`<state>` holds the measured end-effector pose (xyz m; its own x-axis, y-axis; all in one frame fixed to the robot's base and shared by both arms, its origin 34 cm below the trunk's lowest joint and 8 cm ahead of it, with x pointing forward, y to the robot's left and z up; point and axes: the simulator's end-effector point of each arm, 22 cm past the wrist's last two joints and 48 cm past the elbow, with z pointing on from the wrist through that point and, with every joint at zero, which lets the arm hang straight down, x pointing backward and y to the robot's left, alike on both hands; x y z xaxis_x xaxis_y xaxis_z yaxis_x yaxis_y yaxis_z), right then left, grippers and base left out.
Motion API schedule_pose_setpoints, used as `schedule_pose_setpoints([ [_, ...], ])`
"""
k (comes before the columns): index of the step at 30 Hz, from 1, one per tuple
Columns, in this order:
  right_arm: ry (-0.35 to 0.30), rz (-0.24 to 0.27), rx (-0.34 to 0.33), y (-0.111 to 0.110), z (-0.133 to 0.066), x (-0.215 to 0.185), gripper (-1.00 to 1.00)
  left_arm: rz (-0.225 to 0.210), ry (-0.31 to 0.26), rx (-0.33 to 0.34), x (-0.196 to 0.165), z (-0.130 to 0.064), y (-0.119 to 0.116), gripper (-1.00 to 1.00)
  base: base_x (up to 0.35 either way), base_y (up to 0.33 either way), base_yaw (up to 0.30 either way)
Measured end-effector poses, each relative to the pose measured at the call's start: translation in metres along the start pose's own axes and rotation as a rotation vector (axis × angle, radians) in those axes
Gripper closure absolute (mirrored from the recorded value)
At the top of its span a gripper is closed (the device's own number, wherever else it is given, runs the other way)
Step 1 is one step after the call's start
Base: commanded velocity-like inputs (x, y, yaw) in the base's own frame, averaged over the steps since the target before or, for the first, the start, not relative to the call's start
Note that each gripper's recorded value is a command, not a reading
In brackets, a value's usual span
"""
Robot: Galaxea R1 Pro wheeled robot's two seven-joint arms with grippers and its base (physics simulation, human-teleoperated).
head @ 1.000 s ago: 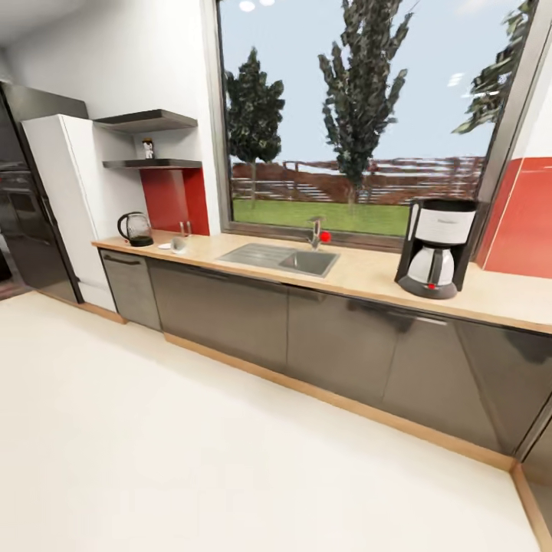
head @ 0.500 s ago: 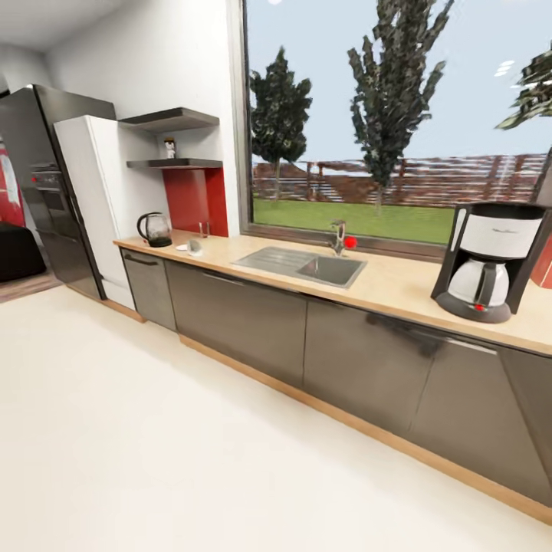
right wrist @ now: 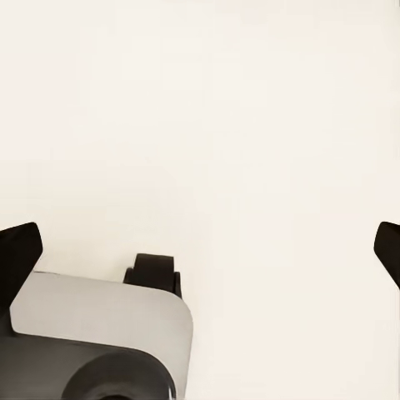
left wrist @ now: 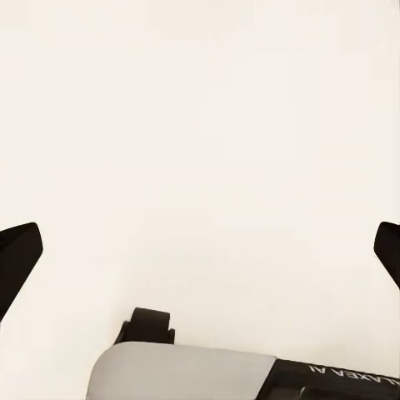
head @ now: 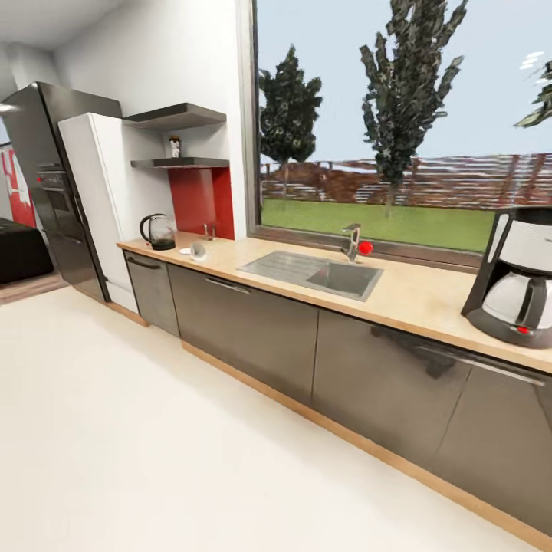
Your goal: Set up a coffee station on the kitchen countertop: keep the coffee maker on the countertop, move the bottle of coffee from the kitchen shelf to the counter next to the coffee maker, place a paper coffee filter on top of the coffee maker, put the saucer next to the coffee maker with the coffee cup on the saucer, and place the electric kettle next to the coffee maker.
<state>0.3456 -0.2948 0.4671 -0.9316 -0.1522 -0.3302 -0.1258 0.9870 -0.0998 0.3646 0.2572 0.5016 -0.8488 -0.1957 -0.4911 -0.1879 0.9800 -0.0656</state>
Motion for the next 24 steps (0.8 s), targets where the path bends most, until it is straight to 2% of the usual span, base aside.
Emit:
schedule_pose_setpoints([
  [15, -0.002, -0.001, -0.001, 0.001, 0.0, 0.0, -1.0, -0.028, -0.002, -0.02, -0.001, 0.0, 0.01, -1.0, 0.326, 0.002, 0.267],
  [24, -0.002, -0.001, -0.001, 0.001, 0.0, -0.001, -1.0, -0.03, -0.002, -0.022, -0.001, 0.0, 0.01, -1.0, 0.326, 0.075, 0.275],
])
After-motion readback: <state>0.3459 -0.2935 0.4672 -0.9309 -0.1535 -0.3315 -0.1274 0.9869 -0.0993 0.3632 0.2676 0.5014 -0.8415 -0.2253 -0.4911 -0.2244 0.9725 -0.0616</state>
